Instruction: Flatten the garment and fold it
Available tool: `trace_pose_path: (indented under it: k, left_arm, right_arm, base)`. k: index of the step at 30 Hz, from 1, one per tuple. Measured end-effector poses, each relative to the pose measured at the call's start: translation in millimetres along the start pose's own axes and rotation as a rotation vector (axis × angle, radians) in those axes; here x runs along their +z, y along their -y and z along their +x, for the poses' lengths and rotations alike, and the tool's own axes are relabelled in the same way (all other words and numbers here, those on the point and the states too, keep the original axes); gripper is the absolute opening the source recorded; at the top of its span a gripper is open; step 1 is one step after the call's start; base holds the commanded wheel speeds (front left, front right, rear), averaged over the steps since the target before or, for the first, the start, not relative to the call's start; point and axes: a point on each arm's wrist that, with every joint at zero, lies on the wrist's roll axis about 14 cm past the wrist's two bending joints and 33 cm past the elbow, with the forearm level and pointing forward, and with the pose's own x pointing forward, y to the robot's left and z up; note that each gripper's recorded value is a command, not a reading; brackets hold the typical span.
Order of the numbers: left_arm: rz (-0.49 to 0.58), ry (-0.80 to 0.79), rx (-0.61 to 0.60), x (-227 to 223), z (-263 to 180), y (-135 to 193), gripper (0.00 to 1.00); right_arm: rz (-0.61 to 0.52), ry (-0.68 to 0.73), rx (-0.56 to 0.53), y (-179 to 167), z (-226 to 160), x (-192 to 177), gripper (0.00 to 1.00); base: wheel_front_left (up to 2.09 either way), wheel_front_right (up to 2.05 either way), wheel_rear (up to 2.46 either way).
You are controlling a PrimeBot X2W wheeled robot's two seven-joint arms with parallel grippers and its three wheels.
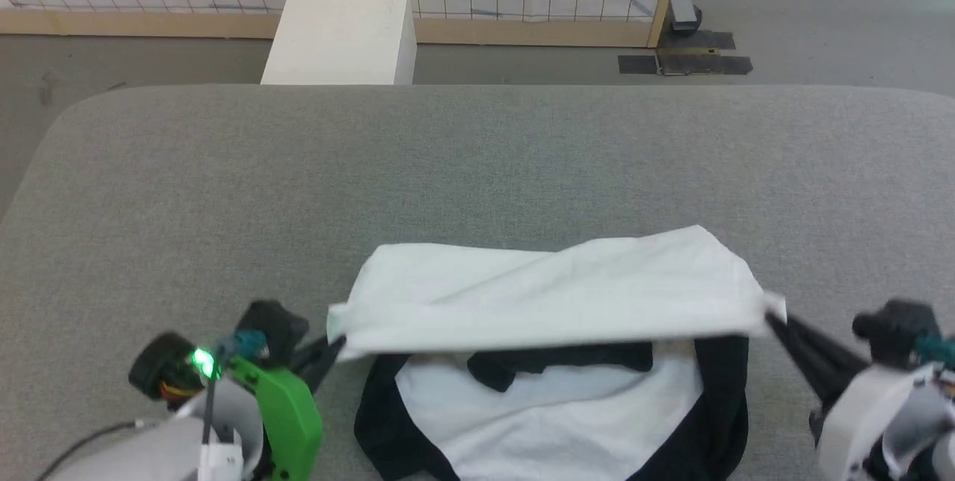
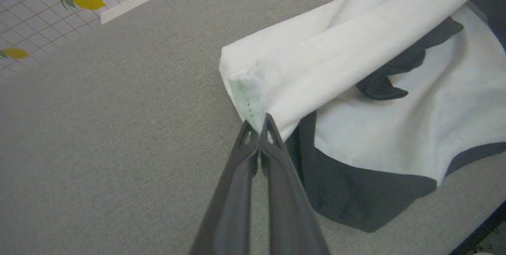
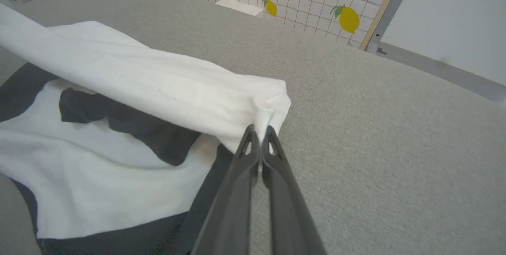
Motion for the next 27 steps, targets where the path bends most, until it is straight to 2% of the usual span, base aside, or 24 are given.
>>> trace_pose_path:
  k: [5, 10, 14, 17, 18, 19, 20, 27]
  left_arm:
    - [-0.036, -0.117, -0.015, -44, 2, 9, 0.00]
    - [-0.120, -0.200, -0.066, -82, 6, 33, 0.00]
    - [-0.129, -0.217, -0.059, -95, 5, 33, 0.00]
    - [-0.138, -0.199, -0.054, -96, 4, 35, 0.00]
    - [-0.139, -0.196, -0.052, -96, 3, 36, 0.00]
    - [-0.144, -0.183, -0.046, -95, 3, 36, 0.41]
    - [-0.148, -0.162, -0.033, -93, 2, 35, 1.00]
    - [-0.141, 0.066, 0.111, -48, -1, 14, 1.00]
  right_arm:
    - [0.085, -0.116, 0.009, -20, -13, -49, 0.00]
    - [0.148, -0.245, 0.005, -32, -28, -97, 0.00]
    - [0.168, -0.318, 0.034, -49, -41, -122, 0.00]
    - [0.178, -0.308, 0.031, -52, -44, -123, 0.00]
    - [0.180, -0.301, 0.029, -53, -43, -121, 0.28]
    - [0.180, -0.291, 0.029, -53, -43, -118, 0.75]
    - [0.177, -0.281, 0.029, -53, -43, -114, 1.00]
    - [0.118, -0.121, -0.005, -30, -38, -52, 1.00]
  base:
    - [0.00, 0.00, 0.00]
    - [0.00, 0.00, 0.00]
    - [0.00, 0.00, 0.00]
    - [0.00, 0.00, 0.00]
    - [0.00, 0.00, 0.00]
    - [0.00, 0.00, 0.00]
    - [0.00, 0.00, 0.00]
    - [0.00, 0.00, 0.00]
